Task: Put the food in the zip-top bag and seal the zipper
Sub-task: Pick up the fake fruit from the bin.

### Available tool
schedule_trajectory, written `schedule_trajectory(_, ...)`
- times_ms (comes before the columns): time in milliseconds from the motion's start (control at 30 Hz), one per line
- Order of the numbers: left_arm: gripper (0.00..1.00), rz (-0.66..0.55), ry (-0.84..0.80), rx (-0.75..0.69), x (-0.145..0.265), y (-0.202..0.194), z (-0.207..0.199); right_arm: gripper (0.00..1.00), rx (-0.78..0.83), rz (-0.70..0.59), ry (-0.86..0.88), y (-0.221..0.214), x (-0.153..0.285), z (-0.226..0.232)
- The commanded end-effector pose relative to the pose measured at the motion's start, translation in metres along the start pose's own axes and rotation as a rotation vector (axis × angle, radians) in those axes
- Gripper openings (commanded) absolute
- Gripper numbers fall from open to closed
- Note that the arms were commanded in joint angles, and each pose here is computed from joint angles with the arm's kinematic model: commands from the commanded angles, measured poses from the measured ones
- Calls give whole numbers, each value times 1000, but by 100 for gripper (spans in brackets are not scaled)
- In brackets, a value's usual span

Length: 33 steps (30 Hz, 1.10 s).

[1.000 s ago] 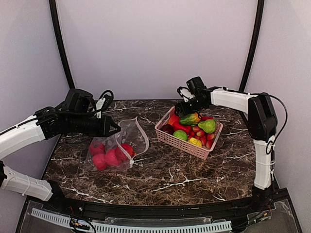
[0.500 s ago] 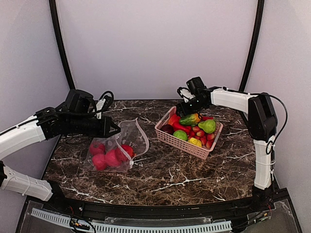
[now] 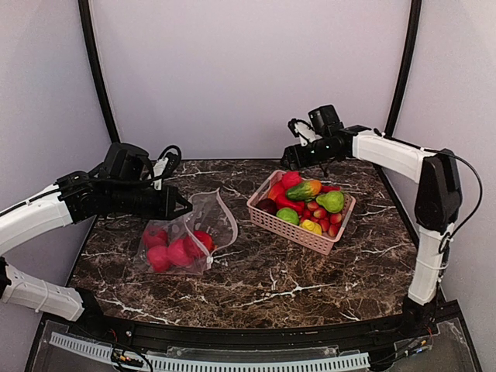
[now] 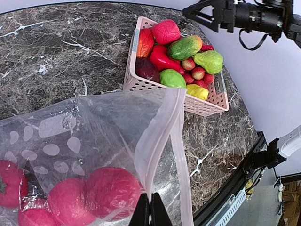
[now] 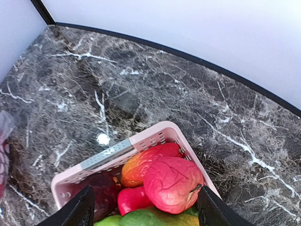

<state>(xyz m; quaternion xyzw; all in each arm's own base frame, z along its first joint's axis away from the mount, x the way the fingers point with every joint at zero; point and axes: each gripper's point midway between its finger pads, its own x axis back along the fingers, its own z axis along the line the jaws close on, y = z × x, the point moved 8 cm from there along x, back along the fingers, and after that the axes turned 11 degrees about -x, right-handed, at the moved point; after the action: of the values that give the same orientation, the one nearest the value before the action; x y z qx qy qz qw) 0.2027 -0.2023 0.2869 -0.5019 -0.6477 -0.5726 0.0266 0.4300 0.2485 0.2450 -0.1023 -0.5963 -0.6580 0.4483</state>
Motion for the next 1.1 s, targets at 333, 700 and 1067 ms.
schedule_trajectory(333,1,-21,-21,1,7,0,-2,89,0,19,-63,-7,3,-6)
schedule_trajectory(700,1,-20,-3,4,11,-3,0,92,39,102,-155,-15,-42,-22)
schedule_trajectory(1067,1,-24,-5,1,10,-2,0,78,93,163,-184,-20,-62,-28)
